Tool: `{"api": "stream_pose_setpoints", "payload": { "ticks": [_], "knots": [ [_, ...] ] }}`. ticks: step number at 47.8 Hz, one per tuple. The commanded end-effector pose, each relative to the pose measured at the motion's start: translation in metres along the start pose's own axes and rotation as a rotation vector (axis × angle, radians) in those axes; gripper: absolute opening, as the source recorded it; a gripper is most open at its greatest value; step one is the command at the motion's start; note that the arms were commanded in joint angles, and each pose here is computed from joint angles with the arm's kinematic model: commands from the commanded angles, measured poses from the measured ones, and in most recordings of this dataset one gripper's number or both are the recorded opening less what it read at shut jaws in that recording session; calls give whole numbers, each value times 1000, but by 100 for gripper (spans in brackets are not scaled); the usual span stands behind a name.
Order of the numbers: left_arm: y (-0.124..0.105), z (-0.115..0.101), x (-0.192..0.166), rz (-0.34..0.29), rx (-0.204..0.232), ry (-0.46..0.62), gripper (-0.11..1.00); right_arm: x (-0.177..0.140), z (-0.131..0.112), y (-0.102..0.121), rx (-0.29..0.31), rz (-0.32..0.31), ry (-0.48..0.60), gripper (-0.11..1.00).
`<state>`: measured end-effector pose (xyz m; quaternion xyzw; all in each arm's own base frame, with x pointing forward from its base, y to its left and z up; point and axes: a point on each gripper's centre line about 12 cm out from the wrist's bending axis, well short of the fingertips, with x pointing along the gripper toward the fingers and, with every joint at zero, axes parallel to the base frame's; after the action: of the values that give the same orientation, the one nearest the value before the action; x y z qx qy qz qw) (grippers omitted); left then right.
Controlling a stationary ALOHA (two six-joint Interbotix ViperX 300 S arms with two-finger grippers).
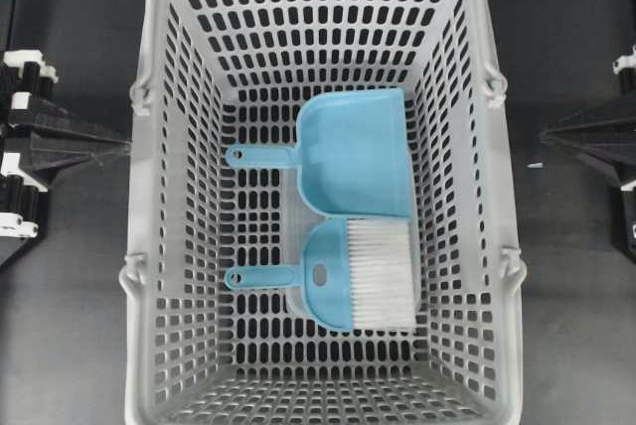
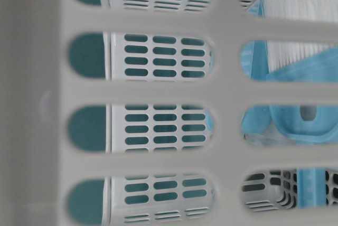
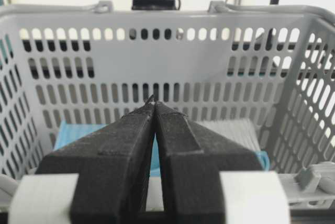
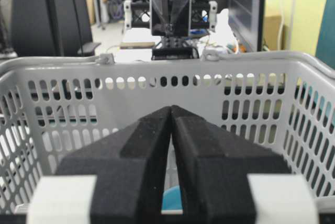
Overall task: Pick up the hand brush from the shopping basket with the left arm.
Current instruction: 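Move the left gripper over the basket toward the blue hand brush handle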
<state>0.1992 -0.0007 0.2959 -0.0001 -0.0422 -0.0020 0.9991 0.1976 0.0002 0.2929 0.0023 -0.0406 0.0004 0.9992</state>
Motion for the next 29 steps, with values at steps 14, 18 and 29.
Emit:
{"api": "stream_pose_setpoints", "payload": {
  "ticks": [14,18,29],
  "knots": [
    [-15,45,46,-51,-72,234,0,0,1,0,17,-1,49,0],
    [-24,52,65,-70,-74,353,0,-2,0,0,17,-1,61,0],
    [-44,58,110,-75,-89,697,0,-4,1,0,15,-2,67,0]
  ]
}}
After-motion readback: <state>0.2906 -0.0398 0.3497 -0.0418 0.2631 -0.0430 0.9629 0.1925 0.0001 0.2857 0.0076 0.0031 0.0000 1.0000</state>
